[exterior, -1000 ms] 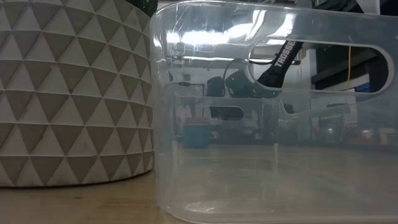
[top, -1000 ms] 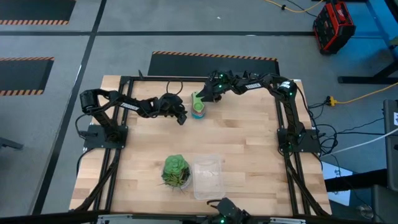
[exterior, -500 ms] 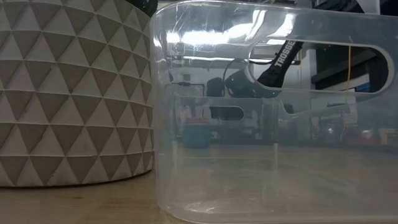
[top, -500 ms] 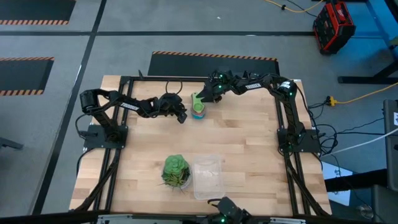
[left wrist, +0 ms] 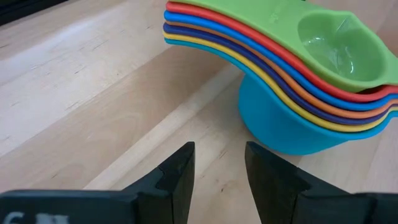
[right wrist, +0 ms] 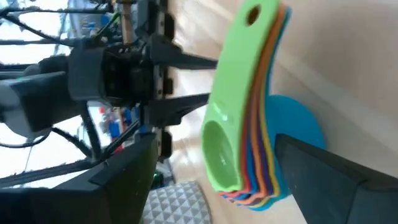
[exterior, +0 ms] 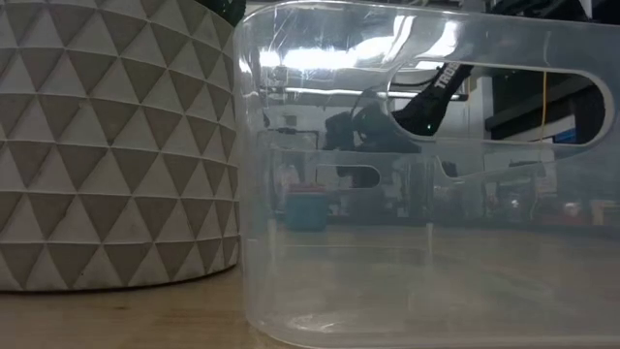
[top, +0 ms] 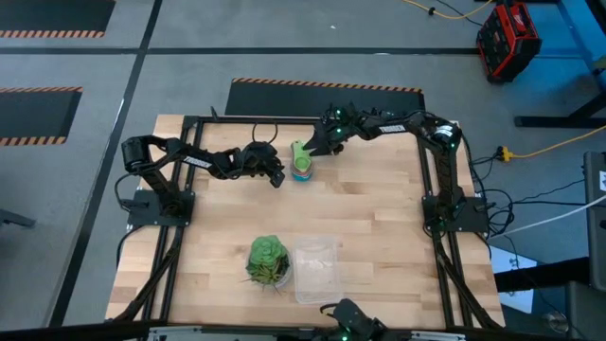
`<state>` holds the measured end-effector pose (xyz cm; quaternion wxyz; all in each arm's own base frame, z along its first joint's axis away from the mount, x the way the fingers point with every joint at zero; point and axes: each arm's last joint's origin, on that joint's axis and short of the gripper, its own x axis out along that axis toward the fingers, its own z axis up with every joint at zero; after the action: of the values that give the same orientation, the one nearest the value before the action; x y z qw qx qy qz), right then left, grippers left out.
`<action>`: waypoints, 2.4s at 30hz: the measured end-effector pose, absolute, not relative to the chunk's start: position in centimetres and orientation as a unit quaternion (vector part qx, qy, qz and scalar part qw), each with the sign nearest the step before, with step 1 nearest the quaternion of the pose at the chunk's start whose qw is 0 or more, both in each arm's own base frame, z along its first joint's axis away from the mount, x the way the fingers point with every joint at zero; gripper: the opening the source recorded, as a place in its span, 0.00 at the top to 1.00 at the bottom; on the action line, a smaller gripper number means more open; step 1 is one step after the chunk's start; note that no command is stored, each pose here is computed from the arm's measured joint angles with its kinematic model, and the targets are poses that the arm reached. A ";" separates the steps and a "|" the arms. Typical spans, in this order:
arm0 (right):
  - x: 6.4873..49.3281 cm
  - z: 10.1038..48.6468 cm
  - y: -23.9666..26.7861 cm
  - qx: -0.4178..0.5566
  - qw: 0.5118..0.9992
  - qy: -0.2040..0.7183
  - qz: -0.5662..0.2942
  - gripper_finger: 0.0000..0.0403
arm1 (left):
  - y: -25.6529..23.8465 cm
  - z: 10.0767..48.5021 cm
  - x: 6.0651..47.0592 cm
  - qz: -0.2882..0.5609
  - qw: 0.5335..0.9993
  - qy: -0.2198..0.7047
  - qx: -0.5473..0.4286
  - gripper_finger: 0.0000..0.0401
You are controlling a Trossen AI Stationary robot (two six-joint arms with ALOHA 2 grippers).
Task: Nest measuring cups in basket
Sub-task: Put the nested measuring cups into the transparent bin
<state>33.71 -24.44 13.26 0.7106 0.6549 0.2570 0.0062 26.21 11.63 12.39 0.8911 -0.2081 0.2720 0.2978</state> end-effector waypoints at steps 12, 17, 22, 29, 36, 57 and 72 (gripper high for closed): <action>33.1 12.8 -23.7 0.638 0.709 0.296 -0.044 0.19 | 11.7 12.7 26.4 0.300 0.893 0.251 -0.222 0.66; 33.5 12.8 -23.2 0.632 0.713 0.300 -0.046 0.19 | 11.8 12.9 26.6 0.302 0.895 0.232 -0.231 0.66; 34.0 12.7 -22.5 0.626 0.716 0.306 -0.049 0.19 | 11.9 13.2 26.7 0.301 0.900 0.217 -0.231 0.66; 34.5 12.7 -21.9 0.624 0.716 0.311 -0.043 0.19 | 11.9 13.1 26.7 0.303 0.899 0.218 -0.231 0.66; 35.0 12.8 -21.3 0.617 0.723 0.308 -0.033 0.19 | 11.9 11.7 27.0 0.306 0.890 0.240 -0.237 0.66; 35.1 12.9 -21.9 0.603 0.742 0.287 -0.065 0.19 | 13.9 10.9 32.2 0.258 0.906 0.242 -0.231 0.66; 35.2 12.8 -21.9 0.590 0.750 0.279 -0.106 0.19 | 13.7 10.9 32.2 0.256 0.907 0.243 -0.230 0.66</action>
<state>35.20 -21.92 12.79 0.7500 0.5900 0.2794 -0.1062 32.22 13.69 10.93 0.9069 -0.2296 0.2430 0.2565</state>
